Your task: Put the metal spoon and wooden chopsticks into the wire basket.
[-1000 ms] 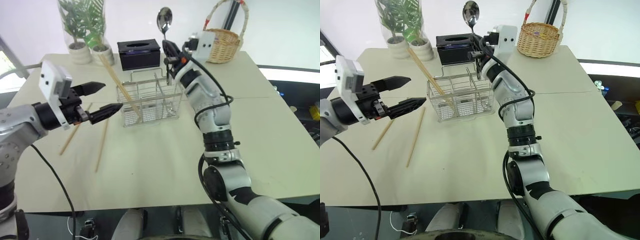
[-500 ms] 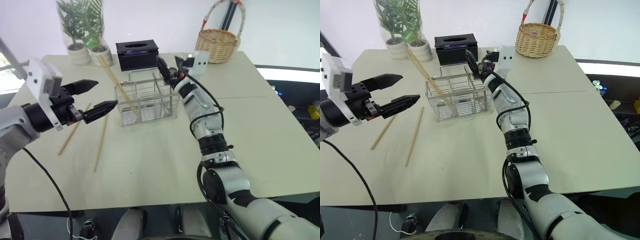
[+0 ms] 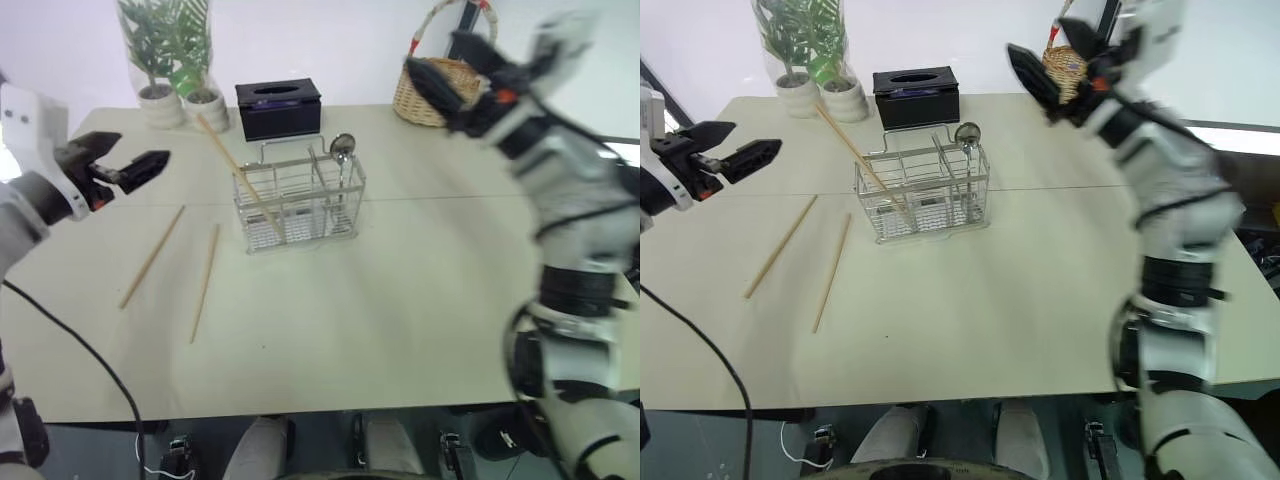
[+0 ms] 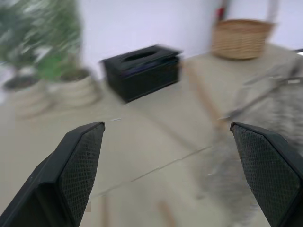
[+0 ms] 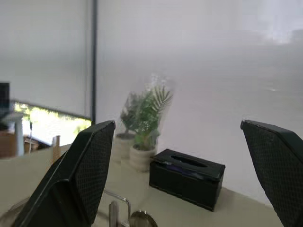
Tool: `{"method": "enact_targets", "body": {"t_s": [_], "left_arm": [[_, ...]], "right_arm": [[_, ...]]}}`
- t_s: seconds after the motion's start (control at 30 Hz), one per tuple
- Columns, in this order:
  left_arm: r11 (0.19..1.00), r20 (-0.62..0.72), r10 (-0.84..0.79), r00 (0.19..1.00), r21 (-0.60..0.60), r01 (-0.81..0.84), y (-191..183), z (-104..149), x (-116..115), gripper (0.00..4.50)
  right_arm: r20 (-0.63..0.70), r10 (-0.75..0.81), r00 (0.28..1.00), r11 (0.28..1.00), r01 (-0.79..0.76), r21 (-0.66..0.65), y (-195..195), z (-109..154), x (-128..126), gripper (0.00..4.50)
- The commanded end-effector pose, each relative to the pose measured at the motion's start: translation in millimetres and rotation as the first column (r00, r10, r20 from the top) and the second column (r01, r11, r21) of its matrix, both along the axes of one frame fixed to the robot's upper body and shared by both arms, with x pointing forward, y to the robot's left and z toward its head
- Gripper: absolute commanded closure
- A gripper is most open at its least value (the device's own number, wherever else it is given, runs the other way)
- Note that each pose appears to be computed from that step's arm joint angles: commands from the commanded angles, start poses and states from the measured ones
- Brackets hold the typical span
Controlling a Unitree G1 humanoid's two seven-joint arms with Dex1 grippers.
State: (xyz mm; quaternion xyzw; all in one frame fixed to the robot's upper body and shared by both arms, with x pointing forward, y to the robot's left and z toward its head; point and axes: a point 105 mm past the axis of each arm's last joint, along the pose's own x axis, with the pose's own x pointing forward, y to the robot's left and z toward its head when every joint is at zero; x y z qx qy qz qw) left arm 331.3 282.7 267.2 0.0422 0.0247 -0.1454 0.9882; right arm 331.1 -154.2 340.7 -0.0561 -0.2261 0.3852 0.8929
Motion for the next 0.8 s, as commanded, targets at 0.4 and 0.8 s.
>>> {"method": "enact_targets", "body": {"t_s": [0.4,0.8], "left_arm": [[0.986,-0.414,0.058,0.909,0.168,0.013,29,-91,46,0.00],[0.979,-0.596,0.091,0.797,0.202,0.040,31,-153,59,0.00]], "right_arm": [[-0.264,0.223,0.938,0.943,-0.276,-0.186,5,-67,-81,0.11],[-0.313,0.207,0.927,0.946,-0.271,-0.176,3,-75,-103,0.11]]}}
